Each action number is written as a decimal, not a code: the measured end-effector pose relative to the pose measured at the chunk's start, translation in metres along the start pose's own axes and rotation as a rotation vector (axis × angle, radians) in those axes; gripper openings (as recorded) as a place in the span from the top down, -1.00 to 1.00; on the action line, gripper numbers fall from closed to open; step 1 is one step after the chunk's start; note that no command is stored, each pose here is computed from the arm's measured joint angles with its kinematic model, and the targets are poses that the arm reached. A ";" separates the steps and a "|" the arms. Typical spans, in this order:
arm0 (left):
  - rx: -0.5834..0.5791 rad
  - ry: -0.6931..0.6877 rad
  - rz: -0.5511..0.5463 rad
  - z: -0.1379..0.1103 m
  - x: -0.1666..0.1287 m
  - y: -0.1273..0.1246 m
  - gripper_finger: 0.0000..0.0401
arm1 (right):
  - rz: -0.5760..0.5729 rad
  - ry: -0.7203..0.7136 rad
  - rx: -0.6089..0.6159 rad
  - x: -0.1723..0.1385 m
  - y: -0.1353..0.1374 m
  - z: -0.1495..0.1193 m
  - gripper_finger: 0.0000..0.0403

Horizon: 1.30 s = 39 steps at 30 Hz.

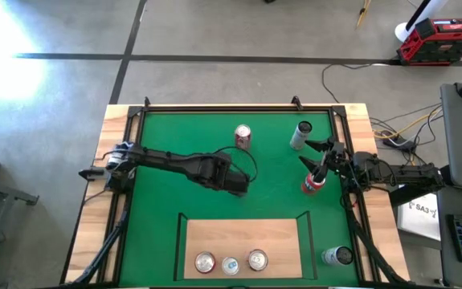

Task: Place canned beverage on shelf
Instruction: Put the blue soda can on the shelf

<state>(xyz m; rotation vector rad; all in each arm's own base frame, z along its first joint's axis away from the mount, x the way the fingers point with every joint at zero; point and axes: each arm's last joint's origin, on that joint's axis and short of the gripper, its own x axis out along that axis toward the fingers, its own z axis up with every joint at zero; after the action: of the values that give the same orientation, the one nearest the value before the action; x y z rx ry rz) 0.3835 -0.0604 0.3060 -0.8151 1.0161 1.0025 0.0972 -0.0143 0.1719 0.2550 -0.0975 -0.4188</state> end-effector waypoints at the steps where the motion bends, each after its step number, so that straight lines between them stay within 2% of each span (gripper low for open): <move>1: -0.012 -0.009 0.015 -0.002 -0.001 0.001 -0.51 | 0.000 0.000 0.000 0.000 0.000 0.000 -0.89; 6: -0.058 -0.019 0.069 -0.009 0.000 0.006 -0.49 | 0.000 0.000 0.000 0.000 0.000 0.000 -0.89; 10: -0.002 -0.034 0.065 0.003 0.003 0.006 -0.44 | 0.000 0.000 0.000 0.000 0.000 0.000 -0.89; 18: 0.100 -0.029 0.009 0.065 0.017 0.014 -0.34 | 0.000 0.000 0.000 0.000 0.000 0.000 -0.89; 23: 0.155 0.016 -0.120 0.110 0.031 0.021 -0.28 | 0.000 0.000 0.000 0.000 0.000 0.000 -0.89; 28: 0.139 0.013 -0.191 0.141 0.048 0.026 -0.22 | 0.000 0.000 0.000 0.000 0.000 0.000 -0.89; 39: 0.076 0.012 -0.177 0.149 0.071 0.021 -0.04 | 0.000 0.000 0.000 0.000 0.000 0.000 -0.89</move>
<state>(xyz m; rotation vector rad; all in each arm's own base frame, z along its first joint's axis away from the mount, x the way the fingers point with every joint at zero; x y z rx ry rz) 0.4207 0.1002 0.2856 -0.8334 0.9689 0.8047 0.0972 -0.0144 0.1719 0.2550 -0.0977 -0.4190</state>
